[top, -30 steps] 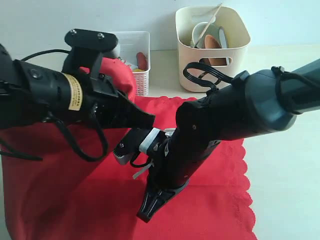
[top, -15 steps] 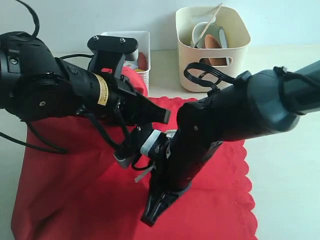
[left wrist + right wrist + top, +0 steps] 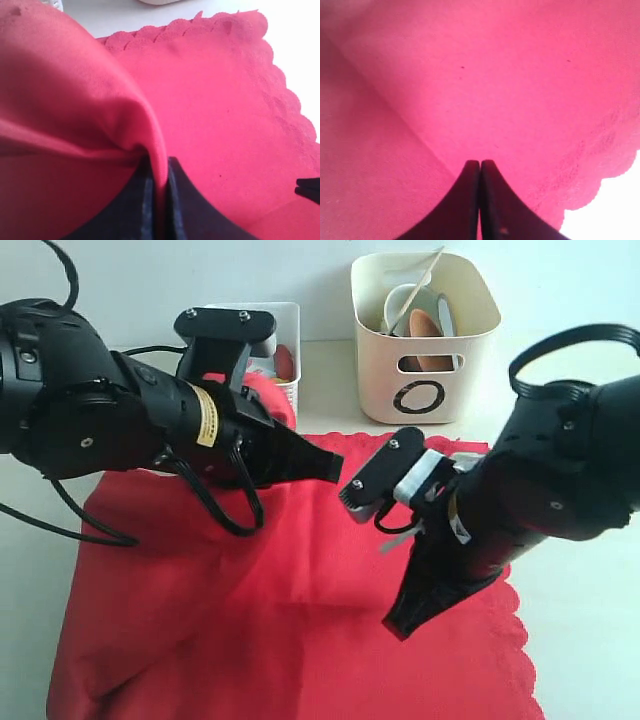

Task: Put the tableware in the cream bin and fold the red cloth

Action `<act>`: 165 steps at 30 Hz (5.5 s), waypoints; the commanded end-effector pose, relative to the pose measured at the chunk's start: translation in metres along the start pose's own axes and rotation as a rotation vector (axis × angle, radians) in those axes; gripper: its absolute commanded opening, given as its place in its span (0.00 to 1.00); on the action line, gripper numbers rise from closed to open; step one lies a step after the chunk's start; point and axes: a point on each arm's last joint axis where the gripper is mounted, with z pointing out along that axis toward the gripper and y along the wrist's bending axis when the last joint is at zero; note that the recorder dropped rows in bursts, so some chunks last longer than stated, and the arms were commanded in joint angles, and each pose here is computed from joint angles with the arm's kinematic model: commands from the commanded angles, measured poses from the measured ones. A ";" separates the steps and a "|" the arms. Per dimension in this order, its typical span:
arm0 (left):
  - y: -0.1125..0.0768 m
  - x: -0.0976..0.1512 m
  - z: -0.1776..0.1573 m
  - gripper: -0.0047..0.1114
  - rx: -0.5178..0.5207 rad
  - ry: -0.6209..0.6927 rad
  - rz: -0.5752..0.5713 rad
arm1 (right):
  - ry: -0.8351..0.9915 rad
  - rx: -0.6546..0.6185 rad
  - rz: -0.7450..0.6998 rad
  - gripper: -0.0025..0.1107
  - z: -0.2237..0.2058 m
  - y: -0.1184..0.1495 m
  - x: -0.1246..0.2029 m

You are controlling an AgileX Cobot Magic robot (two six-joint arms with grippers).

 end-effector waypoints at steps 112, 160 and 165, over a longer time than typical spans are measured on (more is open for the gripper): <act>0.043 0.045 -0.042 0.04 0.085 -0.174 -0.082 | 0.146 -0.063 0.042 0.02 0.060 0.010 0.022; 0.026 0.077 -0.041 0.53 0.053 -0.024 0.174 | -0.194 -0.023 0.093 0.02 -0.049 -0.008 0.008; 0.024 0.098 -0.004 0.27 0.116 0.045 0.174 | -0.250 -0.056 0.142 0.02 -0.056 -0.007 0.005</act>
